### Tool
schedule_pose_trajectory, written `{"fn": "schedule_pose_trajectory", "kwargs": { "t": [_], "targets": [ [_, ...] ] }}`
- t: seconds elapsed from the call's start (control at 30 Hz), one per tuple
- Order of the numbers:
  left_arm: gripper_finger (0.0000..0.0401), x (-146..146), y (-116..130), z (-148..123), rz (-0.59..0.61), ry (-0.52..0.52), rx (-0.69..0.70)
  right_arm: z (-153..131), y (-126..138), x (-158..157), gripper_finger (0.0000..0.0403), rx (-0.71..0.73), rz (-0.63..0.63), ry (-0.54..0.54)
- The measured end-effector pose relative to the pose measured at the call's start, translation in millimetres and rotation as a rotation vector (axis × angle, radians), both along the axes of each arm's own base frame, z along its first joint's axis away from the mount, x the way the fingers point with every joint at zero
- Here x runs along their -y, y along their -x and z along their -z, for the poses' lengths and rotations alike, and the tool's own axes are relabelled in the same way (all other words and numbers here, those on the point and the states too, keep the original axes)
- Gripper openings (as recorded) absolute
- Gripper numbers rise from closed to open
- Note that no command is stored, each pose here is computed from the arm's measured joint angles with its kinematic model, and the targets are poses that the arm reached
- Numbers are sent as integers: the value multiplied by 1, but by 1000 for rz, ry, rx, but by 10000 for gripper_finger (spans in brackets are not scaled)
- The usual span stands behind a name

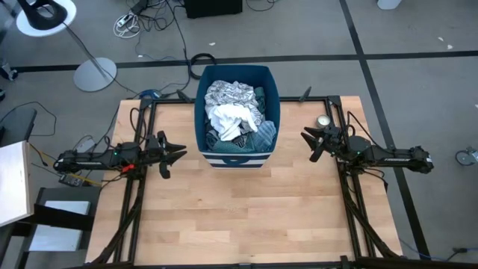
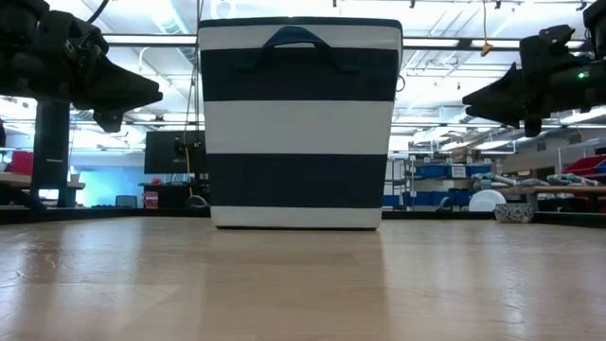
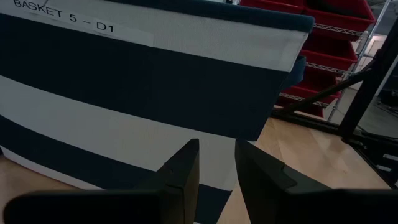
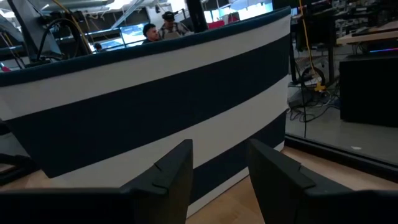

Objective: Sort clothes
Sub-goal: Return to Home Position

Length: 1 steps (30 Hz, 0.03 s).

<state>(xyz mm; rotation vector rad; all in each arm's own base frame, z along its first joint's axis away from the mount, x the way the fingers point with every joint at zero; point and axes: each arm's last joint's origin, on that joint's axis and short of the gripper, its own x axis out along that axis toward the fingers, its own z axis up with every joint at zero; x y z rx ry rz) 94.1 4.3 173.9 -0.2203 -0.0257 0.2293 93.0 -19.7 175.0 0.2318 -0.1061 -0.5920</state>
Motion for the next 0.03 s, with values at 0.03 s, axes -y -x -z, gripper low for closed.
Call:
{"fn": "schedule_pose_trajectory", "kwargs": {
  "t": [0.03],
  "targets": [
    [108, 0, 0, 0, 0, 0, 0, 0, 0, 0, 153, 0, 0, 0]
  ]
}}
